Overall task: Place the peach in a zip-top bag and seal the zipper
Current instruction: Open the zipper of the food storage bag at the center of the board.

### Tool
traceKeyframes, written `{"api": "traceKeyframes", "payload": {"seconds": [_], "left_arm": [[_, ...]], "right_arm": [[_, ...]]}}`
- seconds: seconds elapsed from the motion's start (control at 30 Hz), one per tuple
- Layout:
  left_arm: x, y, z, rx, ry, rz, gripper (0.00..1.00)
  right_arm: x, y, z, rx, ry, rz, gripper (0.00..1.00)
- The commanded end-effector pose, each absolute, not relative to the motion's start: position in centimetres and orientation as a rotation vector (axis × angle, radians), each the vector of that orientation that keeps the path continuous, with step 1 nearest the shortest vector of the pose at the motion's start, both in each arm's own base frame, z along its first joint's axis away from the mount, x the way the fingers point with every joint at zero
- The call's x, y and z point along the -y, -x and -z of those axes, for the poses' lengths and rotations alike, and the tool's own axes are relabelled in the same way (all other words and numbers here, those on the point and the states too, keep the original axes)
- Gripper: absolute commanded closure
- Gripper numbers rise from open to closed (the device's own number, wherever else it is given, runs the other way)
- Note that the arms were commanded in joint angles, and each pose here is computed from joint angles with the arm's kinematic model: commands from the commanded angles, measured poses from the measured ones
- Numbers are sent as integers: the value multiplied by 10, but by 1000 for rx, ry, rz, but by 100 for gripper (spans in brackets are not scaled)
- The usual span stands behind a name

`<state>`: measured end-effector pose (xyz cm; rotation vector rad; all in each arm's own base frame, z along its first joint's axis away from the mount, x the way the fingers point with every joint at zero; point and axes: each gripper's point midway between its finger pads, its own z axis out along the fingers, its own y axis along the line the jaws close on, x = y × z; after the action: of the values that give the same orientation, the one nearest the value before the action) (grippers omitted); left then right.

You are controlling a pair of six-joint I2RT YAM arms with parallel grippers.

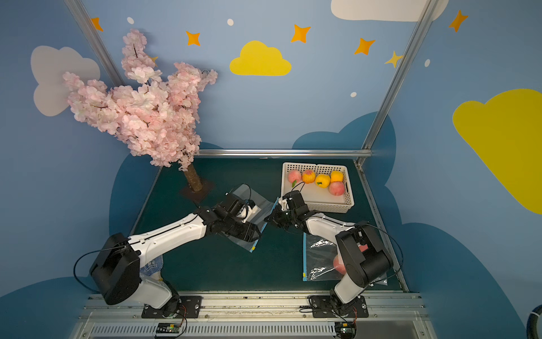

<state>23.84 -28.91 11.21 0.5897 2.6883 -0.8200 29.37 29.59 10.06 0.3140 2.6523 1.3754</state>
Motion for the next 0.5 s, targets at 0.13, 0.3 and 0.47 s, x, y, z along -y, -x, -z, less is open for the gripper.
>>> {"api": "traceKeyframes", "payload": {"seconds": [0.13,0.3,0.47], "left_arm": [[291,-263,-109,-2634,-584,692,41],[294,-274,-111,-2618,-569,663,45],[296,-281,-110,-2611,-567,643,52]], "right_arm": [[-294,-295,-129,-2630,-371,-1411,100],[-294,-292,-128,-2641,-371,-1415,100],[-295,-290,-126,-2650,-369,-1430,100]]}}
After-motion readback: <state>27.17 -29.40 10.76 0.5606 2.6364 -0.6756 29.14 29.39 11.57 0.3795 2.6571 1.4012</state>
